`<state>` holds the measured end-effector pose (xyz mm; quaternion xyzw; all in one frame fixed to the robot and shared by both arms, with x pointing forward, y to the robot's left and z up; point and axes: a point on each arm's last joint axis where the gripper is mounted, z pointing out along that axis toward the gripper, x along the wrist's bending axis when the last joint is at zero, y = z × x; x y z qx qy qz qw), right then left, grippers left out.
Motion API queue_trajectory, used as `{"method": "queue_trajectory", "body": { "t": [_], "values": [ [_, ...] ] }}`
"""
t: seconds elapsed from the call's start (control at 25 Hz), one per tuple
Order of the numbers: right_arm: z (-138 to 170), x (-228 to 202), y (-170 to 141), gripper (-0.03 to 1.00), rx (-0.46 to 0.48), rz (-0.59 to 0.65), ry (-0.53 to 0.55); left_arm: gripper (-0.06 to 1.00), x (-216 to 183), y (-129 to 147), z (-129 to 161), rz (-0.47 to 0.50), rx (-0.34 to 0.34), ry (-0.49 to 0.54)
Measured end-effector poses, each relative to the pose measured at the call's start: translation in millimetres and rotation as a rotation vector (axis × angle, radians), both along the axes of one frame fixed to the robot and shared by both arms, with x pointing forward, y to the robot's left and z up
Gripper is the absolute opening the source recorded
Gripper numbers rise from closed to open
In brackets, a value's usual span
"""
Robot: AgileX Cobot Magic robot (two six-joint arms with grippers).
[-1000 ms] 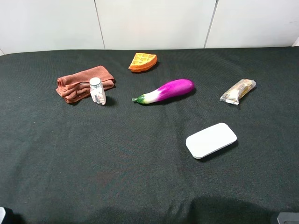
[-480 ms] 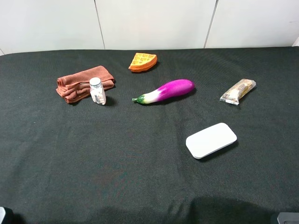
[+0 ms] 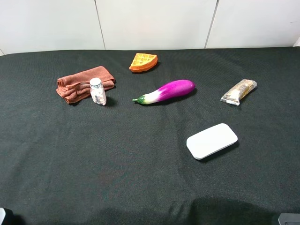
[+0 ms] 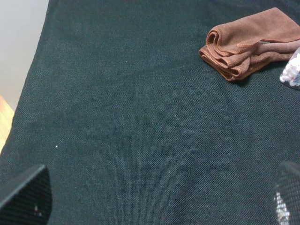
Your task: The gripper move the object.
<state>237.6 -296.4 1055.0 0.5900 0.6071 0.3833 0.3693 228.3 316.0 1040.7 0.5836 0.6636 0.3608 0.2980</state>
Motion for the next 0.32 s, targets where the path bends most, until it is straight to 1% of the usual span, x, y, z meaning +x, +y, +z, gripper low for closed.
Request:
{"method": "queue_trajectory", "body": {
  "t": [0.32],
  "values": [
    [0.0,0.0,0.0,0.69,0.0,0.0,0.0,0.98,0.0,0.0,0.1,0.0,0.0,-0.001]
  ]
}}
